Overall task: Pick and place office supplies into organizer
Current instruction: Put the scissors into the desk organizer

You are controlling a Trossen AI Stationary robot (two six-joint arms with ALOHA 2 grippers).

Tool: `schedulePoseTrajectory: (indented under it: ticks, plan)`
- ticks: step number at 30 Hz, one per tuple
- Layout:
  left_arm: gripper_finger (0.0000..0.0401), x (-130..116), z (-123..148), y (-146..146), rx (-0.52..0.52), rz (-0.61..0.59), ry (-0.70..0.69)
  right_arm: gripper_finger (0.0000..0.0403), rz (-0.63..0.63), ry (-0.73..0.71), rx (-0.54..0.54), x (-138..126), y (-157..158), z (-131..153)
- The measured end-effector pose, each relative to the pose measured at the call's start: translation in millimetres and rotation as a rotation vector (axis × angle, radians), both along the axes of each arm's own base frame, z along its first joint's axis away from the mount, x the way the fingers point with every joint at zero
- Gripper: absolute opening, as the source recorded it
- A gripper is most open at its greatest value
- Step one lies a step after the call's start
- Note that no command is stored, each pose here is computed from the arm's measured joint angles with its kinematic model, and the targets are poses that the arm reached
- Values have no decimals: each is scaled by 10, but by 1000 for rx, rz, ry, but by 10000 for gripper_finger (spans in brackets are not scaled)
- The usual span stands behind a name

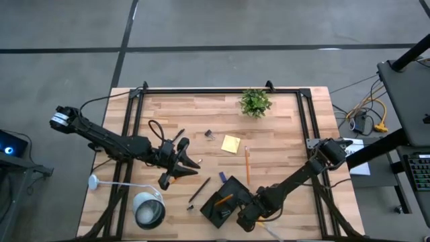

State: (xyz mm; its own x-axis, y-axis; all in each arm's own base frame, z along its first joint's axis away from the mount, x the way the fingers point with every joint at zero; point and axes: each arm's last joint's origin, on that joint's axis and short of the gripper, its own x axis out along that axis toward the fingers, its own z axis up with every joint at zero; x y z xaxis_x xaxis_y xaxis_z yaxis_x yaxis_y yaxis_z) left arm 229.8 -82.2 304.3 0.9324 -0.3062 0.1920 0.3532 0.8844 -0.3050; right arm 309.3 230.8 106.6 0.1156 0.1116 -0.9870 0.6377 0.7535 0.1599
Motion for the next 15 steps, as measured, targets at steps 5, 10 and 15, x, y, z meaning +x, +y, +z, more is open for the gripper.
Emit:
schedulePoseTrajectory:
  ticks: [5,10,15]
  plan:
    - [73,0,-3,0,1,0,4,17,5,-1,-6,-2,-1,0]
    - [73,0,-9,0,2,1,6,14,-15,-9,-30,4,5,32]
    - [73,-1,-10,0,2,1,6,13,-12,-11,-45,36,24,106]
